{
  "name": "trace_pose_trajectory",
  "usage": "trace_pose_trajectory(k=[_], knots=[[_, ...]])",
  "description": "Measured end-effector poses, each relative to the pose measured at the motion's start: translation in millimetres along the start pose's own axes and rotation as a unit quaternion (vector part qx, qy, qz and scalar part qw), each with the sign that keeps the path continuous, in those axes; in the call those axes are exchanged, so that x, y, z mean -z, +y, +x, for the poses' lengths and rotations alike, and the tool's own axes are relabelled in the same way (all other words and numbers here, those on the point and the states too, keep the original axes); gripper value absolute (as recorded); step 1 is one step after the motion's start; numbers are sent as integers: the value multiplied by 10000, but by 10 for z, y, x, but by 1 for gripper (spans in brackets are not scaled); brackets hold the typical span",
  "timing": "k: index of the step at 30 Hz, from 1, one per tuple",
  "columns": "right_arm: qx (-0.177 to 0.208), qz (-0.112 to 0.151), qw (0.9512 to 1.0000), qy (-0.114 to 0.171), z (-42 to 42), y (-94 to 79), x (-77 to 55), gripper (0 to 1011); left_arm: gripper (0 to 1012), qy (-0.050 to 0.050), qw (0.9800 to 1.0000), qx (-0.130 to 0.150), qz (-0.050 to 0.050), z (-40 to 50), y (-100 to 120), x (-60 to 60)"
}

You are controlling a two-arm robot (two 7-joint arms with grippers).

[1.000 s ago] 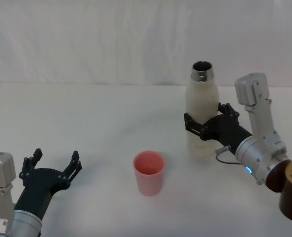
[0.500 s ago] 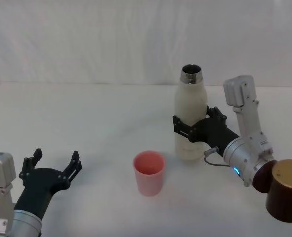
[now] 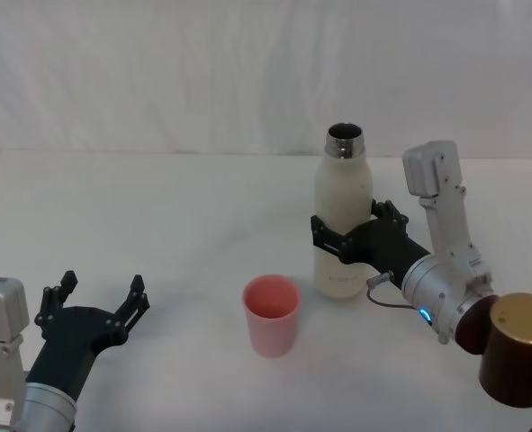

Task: Grasp the thermos with one hand and pour water into the cup lid.

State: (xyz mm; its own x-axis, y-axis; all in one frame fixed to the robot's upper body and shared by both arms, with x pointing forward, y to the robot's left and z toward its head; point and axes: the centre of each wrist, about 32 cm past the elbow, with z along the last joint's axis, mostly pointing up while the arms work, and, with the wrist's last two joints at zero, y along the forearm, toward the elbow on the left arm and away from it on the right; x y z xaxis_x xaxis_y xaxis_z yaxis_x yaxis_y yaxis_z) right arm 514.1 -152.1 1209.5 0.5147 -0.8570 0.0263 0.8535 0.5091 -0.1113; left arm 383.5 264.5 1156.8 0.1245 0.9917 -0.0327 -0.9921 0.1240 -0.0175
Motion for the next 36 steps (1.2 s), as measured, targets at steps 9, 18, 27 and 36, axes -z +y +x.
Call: trace_pose_trajectory(k=[9,18,27,36], knots=[[11,-50,10000,25,10,-9,49,957,1001,0,10000,0,0,0,0,0],[25,-30,10000,32,19,-39,99,957,1001,0,10000,0,0,0,0,0],[-17,25,10000,1,22,-56,137,957,1001,0,10000,0,0,0,0,0],[-67,41,10000,-1,27,-72,160,957,1001,0,10000,0,0,0,0,0]])
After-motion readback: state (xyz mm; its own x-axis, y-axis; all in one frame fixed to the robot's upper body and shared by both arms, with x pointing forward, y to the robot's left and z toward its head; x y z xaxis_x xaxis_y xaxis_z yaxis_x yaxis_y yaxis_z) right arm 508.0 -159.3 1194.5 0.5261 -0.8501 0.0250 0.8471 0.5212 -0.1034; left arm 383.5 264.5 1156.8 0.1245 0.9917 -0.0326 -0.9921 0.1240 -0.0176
